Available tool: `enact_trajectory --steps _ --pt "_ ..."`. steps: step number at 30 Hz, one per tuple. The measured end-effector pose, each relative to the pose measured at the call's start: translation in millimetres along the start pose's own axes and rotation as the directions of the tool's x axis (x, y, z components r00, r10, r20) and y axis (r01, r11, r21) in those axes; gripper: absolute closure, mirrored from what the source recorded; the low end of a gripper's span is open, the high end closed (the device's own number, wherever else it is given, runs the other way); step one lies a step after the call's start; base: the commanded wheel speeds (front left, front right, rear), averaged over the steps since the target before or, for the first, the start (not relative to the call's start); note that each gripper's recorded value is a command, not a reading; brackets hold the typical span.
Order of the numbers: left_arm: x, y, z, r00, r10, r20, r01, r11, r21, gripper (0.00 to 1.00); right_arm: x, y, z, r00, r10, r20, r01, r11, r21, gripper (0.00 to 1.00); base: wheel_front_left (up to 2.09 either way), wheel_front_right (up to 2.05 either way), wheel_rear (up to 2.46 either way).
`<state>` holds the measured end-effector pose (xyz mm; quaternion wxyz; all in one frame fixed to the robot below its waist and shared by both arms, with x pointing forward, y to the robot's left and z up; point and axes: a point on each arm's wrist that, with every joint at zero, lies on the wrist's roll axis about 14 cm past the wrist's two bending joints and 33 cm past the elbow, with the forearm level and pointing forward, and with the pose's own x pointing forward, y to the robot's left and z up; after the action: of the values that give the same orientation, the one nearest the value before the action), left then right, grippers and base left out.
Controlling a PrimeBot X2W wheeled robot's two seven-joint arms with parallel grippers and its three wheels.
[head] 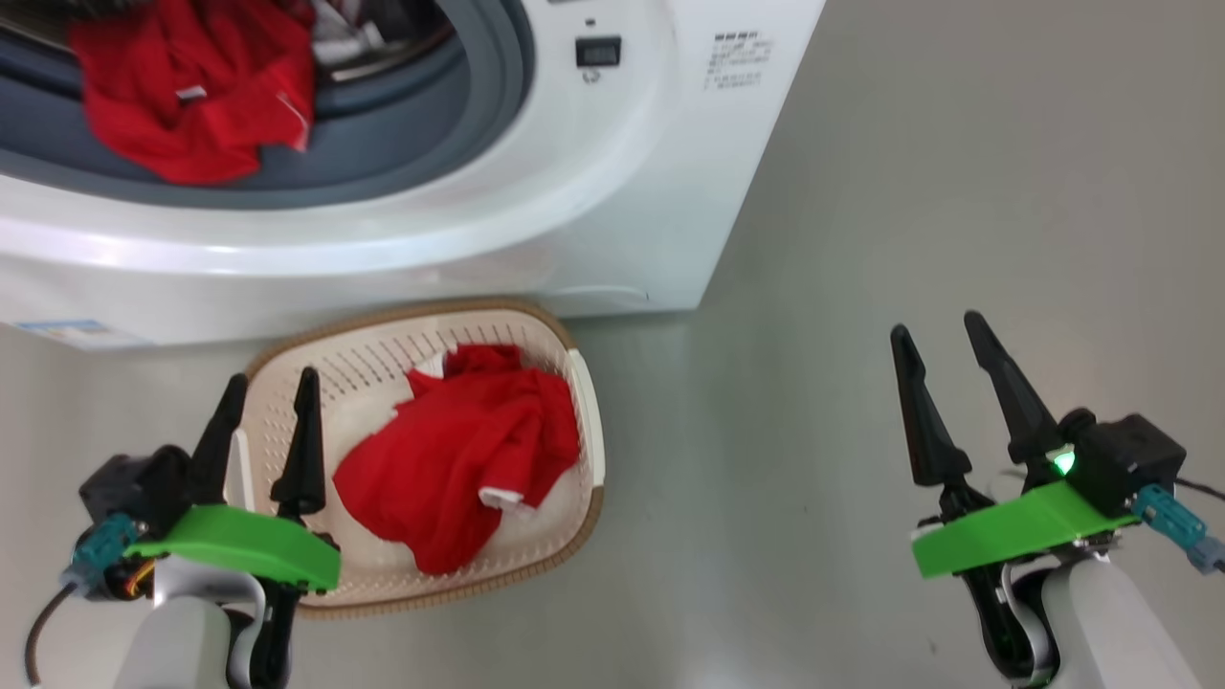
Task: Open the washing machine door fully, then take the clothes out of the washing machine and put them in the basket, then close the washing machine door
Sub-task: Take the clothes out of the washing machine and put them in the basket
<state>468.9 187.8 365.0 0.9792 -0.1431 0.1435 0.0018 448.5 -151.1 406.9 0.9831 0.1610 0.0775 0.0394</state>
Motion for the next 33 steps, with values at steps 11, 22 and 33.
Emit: enact_trajectory --steps 11,22,33 --pt "-41.7 -3.8 56.8 0.986 -0.012 0.168 0.006 0.999 0.034 0.00 -30.0 6.0 18.8 0.999 0.000 0.037 0.000 1.000 -0.002 0.00 0.00 0.00 0.00" --pt "-81.9 -4.7 81.0 0.967 -0.018 0.256 0.002 0.998 0.063 0.00 -55.7 5.2 26.5 0.999 -0.012 0.053 0.012 1.000 -0.004 0.00 0.00 0.00 0.00" --pt "-116.0 -1.0 79.7 0.960 0.005 0.280 -0.025 0.997 0.068 0.00 -79.0 -5.4 30.9 0.996 -0.051 0.067 0.051 0.999 -0.002 0.00 0.00 0.00 0.00"
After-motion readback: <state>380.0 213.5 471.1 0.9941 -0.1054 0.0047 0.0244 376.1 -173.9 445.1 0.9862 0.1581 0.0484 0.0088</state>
